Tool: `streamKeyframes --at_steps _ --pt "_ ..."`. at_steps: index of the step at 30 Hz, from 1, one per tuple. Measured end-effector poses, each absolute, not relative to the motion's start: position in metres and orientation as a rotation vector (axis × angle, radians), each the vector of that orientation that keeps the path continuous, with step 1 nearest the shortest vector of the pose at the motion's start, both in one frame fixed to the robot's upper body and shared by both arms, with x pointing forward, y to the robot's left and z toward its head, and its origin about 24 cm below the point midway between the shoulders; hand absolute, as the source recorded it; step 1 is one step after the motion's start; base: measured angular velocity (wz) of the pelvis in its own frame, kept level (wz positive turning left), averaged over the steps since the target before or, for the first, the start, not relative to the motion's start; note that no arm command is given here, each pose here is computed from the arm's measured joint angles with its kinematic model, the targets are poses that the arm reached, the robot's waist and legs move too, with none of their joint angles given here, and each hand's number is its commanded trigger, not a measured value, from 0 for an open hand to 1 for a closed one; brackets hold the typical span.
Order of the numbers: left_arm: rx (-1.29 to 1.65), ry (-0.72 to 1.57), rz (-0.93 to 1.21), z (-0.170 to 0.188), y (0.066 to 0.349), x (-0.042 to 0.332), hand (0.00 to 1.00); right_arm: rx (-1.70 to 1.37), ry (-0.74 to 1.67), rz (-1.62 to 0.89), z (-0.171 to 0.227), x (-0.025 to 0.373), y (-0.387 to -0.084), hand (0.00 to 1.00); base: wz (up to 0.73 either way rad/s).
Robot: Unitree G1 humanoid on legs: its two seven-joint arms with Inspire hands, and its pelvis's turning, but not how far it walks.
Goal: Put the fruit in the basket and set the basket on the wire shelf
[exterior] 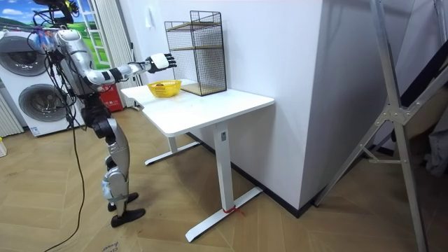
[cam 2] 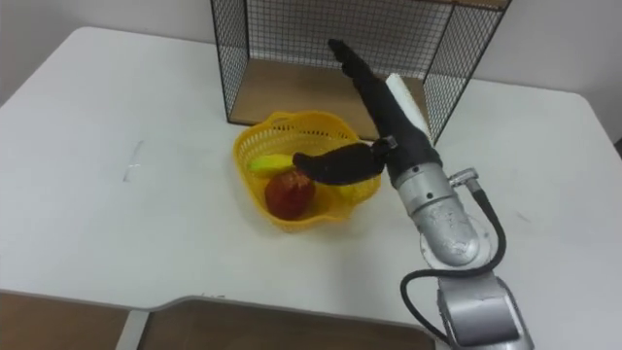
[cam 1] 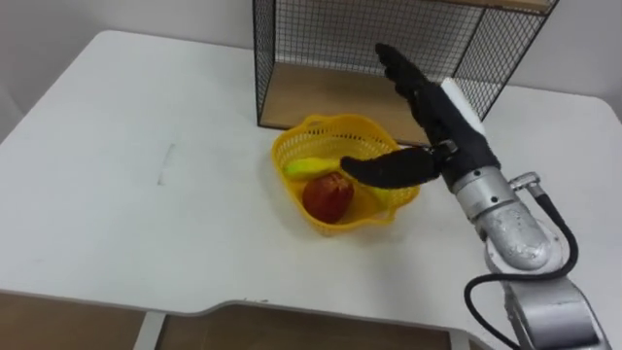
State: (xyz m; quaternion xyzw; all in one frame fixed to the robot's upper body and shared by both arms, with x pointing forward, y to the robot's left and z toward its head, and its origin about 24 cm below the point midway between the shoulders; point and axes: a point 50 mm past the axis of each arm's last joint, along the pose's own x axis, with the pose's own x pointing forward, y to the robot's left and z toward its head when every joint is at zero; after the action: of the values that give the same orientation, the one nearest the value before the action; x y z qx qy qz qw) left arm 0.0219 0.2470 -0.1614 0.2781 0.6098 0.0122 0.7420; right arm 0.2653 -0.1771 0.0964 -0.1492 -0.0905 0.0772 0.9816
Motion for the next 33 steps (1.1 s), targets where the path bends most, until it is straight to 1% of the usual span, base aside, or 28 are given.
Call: streamKeyframes --at_steps 2,5,7,8,10,11,13,14,16,17,19,20,22,25,28,30,33 --pt "0.543 1.357 0.085 -0.162 0.248 0.015 0.00 -0.230 -0.190 0.117 0.098 0.264 -0.186 0.00 0.06" --pt "0.392 1.394 0.251 -0.162 0.253 -0.004 0.00 -0.115 -0.193 0.038 0.097 0.259 -0.201 0.00 0.01" --pt "0.280 1.400 0.449 -0.159 0.261 -0.015 0.00 -0.064 -0.193 -0.058 0.096 0.254 -0.218 0.00 -0.02" --pt "0.257 1.396 0.503 -0.159 0.264 -0.017 0.00 -0.056 -0.189 -0.082 0.095 0.252 -0.221 0.00 -0.03" --pt "0.151 1.319 0.737 -0.152 0.275 -0.015 0.00 -0.018 -0.167 -0.185 0.089 0.243 -0.238 0.00 0.02" --pt "0.138 1.293 0.789 -0.149 0.279 -0.014 0.00 -0.013 -0.161 -0.211 0.088 0.241 -0.242 0.00 0.06" --pt "0.110 1.163 0.998 -0.135 0.299 -0.005 0.00 -0.016 -0.137 -0.305 0.082 0.231 -0.255 0.00 0.07" --pt "0.116 1.113 1.047 -0.130 0.306 0.001 0.00 -0.020 -0.131 -0.326 0.081 0.229 -0.257 0.00 0.03" --pt "0.173 0.894 1.210 -0.102 0.328 0.026 0.00 -0.025 -0.103 -0.396 0.074 0.217 -0.268 0.00 0.00" --pt "0.190 0.829 1.245 -0.094 0.333 0.033 0.00 -0.028 -0.096 -0.412 0.072 0.214 -0.269 0.00 0.00" --pt "0.234 0.581 1.361 -0.059 0.346 0.057 0.00 -0.044 -0.072 -0.448 0.067 0.201 -0.272 0.00 -0.07" --pt "0.240 0.526 1.386 -0.051 0.348 0.062 0.00 -0.053 -0.068 -0.457 0.066 0.199 -0.272 0.00 -0.11" --pt "0.246 0.297 1.475 -0.016 0.350 0.079 0.00 -0.070 -0.062 -0.493 0.065 0.196 -0.275 0.00 -0.08" --pt "0.249 0.115 1.554 0.013 0.349 0.092 0.00 -0.076 -0.068 -0.514 0.066 0.195 -0.275 0.00 -0.01" --pt "0.223 -0.024 1.576 0.037 0.346 0.100 0.00 -0.082 -0.060 -0.503 0.064 0.195 -0.273 0.00 0.00" --pt "0.209 -0.056 1.573 0.041 0.343 0.105 0.00 -0.078 -0.057 -0.489 0.063 0.195 -0.271 0.00 0.03" --pt "0.183 -0.080 1.497 0.043 0.333 0.121 0.00 -0.073 -0.049 -0.463 0.061 0.196 -0.270 0.00 0.20"
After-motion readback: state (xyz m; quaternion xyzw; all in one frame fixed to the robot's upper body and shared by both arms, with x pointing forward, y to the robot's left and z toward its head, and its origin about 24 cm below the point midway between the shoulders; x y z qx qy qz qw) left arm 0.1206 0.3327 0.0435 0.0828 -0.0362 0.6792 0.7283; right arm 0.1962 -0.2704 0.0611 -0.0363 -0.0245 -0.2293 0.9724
